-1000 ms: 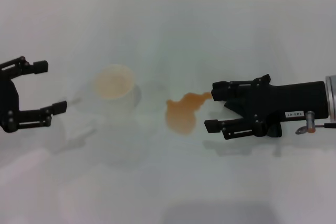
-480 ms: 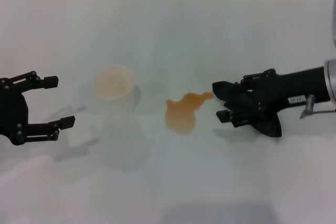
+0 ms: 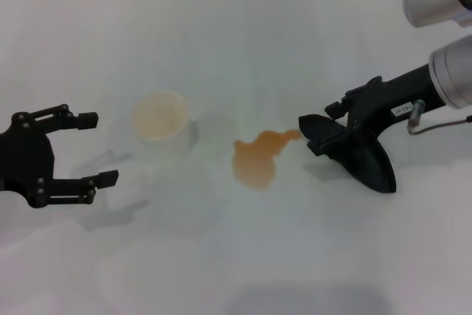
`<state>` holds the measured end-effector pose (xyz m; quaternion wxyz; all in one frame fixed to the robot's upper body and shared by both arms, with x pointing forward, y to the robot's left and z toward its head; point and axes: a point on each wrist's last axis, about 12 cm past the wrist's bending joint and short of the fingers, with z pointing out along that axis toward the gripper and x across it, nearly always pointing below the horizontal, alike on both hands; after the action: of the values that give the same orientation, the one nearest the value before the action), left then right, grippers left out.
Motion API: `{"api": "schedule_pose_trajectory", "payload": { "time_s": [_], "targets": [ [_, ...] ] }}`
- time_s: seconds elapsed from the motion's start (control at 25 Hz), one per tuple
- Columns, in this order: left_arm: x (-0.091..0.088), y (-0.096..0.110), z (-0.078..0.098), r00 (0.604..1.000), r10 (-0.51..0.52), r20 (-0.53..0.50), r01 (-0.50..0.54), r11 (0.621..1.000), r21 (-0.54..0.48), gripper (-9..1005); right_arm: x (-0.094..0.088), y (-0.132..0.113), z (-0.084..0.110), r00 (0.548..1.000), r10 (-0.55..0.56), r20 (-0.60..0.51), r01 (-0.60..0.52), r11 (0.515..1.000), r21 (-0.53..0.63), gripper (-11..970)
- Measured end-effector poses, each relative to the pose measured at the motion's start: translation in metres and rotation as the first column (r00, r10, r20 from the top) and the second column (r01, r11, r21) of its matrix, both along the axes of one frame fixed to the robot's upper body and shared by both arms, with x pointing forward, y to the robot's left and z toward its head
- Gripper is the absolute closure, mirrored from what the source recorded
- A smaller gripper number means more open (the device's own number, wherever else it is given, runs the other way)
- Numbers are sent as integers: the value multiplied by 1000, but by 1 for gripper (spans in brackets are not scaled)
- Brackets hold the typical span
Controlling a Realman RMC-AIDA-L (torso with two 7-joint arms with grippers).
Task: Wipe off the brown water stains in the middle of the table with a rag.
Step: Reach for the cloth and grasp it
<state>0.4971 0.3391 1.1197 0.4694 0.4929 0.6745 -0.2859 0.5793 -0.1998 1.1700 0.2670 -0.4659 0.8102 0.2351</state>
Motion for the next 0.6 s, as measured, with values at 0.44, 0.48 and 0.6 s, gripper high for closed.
{"api": "schedule_pose_trajectory", "payload": {
  "time_s": [0.44,0.48,0.6],
  "targets": [
    [7,-14,-3,999,-35,-11,35,999,18,106,11,-5,-2,997,-81,5,81,987,-136,199],
    [8,-15,-3,999,-36,-10,36,999,18,106,11,-5,-2,996,-86,3,86,986,-140,199],
    [8,-15,-2,999,-35,-8,35,999,18,106,10,-6,-5,996,-93,-4,92,985,-145,201]
  ]
}}
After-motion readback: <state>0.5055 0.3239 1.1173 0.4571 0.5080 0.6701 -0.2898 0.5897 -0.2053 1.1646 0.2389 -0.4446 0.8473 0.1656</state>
